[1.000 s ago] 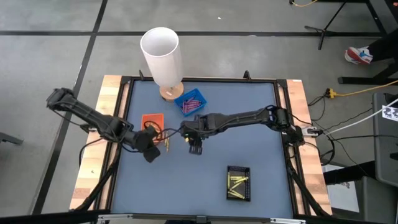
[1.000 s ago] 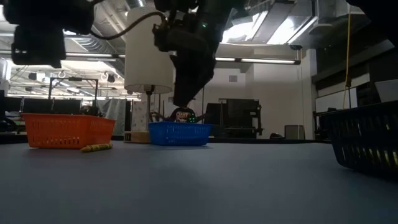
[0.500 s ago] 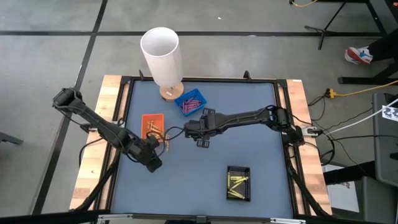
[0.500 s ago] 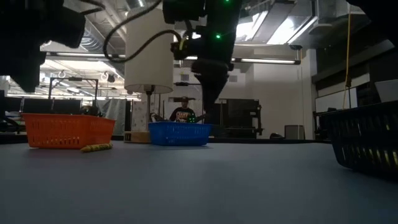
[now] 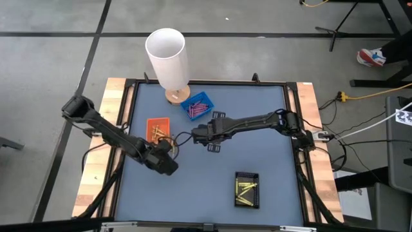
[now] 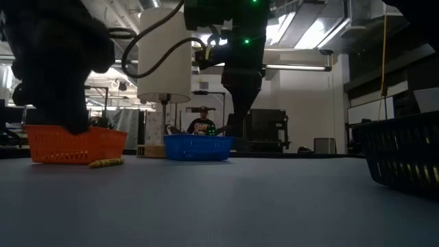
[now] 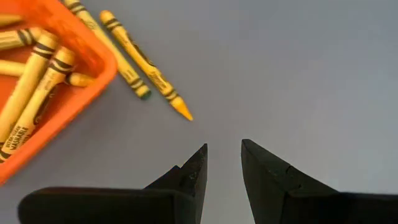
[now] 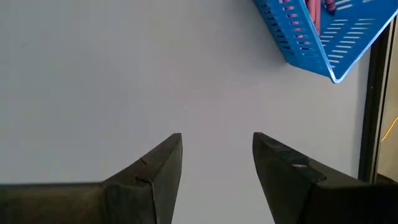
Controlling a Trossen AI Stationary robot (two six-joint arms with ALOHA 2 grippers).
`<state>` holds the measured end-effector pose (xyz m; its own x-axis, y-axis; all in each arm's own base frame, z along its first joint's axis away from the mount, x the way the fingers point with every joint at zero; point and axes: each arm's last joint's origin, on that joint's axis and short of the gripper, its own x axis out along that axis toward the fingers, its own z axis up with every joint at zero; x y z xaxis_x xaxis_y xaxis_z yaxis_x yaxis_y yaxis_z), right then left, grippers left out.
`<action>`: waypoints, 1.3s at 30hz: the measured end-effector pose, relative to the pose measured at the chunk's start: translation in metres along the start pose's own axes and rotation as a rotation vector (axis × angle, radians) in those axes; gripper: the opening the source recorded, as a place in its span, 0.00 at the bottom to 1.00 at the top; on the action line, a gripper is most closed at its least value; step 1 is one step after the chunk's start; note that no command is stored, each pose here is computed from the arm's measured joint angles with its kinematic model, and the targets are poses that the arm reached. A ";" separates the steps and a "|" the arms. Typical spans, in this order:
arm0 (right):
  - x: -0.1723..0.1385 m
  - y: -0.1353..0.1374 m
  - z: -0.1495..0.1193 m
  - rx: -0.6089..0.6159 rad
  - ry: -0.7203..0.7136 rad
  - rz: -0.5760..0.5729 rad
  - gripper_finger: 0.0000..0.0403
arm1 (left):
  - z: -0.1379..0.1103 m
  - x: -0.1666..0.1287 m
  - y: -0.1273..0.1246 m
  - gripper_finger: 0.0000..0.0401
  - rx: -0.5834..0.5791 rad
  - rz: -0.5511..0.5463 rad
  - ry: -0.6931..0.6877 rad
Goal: Sort crayons
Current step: Put the yellow crayon into the orange bin
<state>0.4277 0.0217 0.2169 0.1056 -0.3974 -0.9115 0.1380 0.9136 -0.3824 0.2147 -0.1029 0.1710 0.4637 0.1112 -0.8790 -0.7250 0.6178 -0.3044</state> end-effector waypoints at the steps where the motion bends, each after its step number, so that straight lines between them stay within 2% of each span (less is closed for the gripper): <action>1: 0.000 0.000 0.000 0.000 0.000 0.000 0.48 | -0.001 0.003 0.000 0.21 -0.008 0.016 -0.009; 11: 0.000 0.000 0.000 0.001 -0.001 0.000 0.48 | -0.006 0.027 0.002 0.21 -0.040 0.138 -0.139; 17: 0.000 0.000 0.000 0.001 -0.003 0.001 0.48 | -0.007 0.036 0.003 0.21 -0.047 0.176 -0.196; 25: 0.000 0.000 0.000 0.003 -0.005 0.001 0.48 | -0.006 0.039 0.002 0.21 -0.054 0.171 -0.232; 39: 0.000 0.000 0.001 0.003 -0.007 0.002 0.48 | -0.007 0.039 0.002 0.21 -0.050 0.166 -0.215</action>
<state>0.4282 0.0217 0.2173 0.1128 -0.3962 -0.9112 0.1410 0.9142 -0.3800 0.2282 -0.1028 0.1339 0.4302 0.3731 -0.8220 -0.8218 0.5387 -0.1856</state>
